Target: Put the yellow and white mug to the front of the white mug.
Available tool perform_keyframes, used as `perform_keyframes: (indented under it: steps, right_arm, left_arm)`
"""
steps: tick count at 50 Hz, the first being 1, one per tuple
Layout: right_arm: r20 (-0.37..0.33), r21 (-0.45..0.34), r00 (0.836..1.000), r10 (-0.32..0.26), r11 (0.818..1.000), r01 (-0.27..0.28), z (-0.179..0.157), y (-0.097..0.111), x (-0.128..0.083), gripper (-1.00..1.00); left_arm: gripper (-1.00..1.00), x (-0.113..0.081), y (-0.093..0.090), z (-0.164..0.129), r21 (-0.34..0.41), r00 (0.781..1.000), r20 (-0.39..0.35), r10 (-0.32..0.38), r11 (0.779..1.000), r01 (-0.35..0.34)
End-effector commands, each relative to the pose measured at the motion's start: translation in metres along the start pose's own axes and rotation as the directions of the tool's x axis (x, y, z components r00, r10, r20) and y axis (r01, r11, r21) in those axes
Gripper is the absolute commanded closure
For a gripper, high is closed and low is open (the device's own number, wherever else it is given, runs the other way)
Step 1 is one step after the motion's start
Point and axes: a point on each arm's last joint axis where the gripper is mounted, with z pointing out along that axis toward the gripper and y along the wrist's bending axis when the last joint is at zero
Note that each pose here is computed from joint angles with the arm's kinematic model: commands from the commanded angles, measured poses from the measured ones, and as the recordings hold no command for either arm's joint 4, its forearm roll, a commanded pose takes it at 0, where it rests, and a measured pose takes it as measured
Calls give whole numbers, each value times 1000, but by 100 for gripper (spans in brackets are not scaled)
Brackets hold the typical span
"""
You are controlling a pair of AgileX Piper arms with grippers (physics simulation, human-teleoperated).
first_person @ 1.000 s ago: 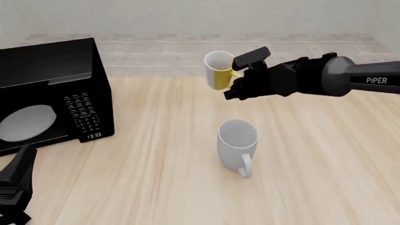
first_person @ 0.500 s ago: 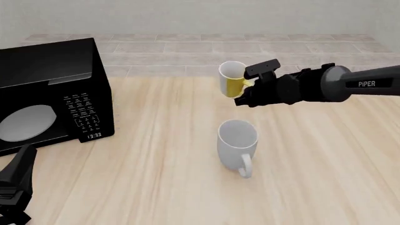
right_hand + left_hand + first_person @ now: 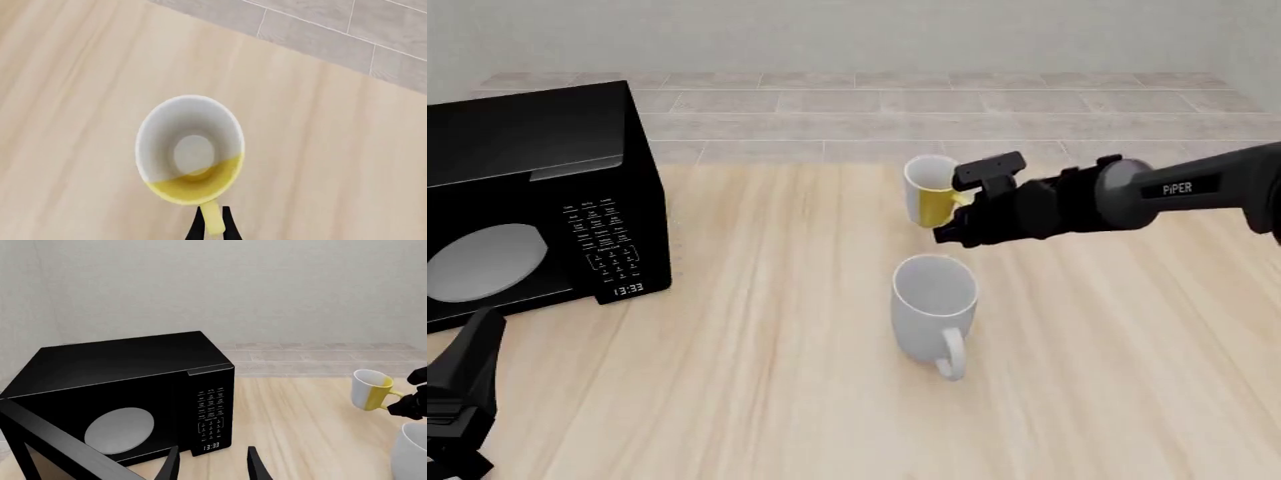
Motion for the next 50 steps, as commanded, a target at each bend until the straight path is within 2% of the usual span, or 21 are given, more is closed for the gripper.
perform_keyframes:
  steps: [1, 26, 43, 44, 50]
  right_arm:
    - [-20, 1, 1000, 15, 1000, -15, 12, -1, 7, 100]
    - [-65, 8, 997, 41, 999, -41, 32, -5, 23, 100]
    - [-73, 13, 996, 52, 999, -51, 30, -8, 23, 100]
    - [-73, 13, 996, 50, 999, -49, 30, -8, 22, -100]
    - [-71, 14, 996, 48, 999, -47, 28, -9, 21, -100]
  left_arm:
    - [-100, 0, 0, 0, 0, 1000, 0, 0, 1000, 0]
    - [-100, 0, 0, 0, 0, 1000, 0, 0, 1000, 0]
    - [-100, 0, 0, 0, 0, 1000, 0, 0, 1000, 0]
    - [-100, 0, 0, 0, 0, 1000, 0, 0, 1000, 0]
    - [-100, 0, 0, 0, 0, 1000, 0, 0, 1000, 0]
